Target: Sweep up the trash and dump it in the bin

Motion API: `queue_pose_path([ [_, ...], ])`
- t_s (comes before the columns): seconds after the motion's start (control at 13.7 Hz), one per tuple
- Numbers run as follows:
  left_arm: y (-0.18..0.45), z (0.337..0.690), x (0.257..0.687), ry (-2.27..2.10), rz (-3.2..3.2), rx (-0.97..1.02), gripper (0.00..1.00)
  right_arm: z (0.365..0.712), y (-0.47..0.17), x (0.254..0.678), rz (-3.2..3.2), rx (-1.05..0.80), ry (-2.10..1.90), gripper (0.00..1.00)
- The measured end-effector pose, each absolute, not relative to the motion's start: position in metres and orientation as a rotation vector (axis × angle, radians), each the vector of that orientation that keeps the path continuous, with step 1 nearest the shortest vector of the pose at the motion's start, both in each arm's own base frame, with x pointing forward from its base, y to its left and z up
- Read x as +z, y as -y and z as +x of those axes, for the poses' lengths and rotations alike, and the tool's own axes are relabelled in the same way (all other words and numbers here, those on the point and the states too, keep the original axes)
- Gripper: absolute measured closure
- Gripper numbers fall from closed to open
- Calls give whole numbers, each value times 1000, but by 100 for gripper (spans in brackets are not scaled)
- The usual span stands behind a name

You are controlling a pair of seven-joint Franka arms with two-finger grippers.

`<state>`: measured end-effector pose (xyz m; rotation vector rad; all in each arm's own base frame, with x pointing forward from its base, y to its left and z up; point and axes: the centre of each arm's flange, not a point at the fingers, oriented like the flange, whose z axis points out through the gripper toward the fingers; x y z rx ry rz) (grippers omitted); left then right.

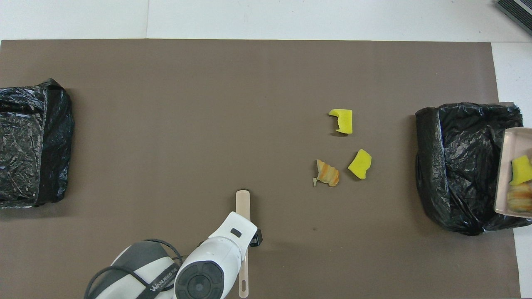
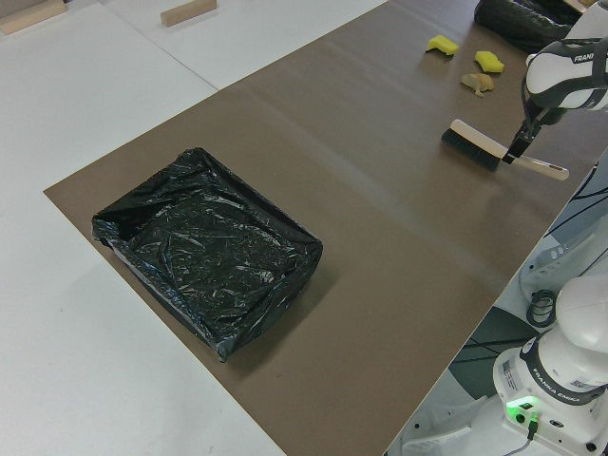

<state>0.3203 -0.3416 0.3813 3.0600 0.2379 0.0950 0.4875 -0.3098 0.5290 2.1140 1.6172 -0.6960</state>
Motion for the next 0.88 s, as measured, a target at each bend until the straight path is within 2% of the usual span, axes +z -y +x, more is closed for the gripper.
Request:
queue_pose_path([
  [0.22, 310, 378, 422, -212, 3086, 88, 0, 501, 304, 520, 2003, -753, -1656, 69],
  [0.59, 247, 469, 459, -130, 3113, 76, 0, 519, 275, 523, 1862, -809, -1702, 69],
  [0.88, 182, 520, 509, -31, 3117, 108, 0, 520, 275, 523, 1856, -812, -1703, 69],
])
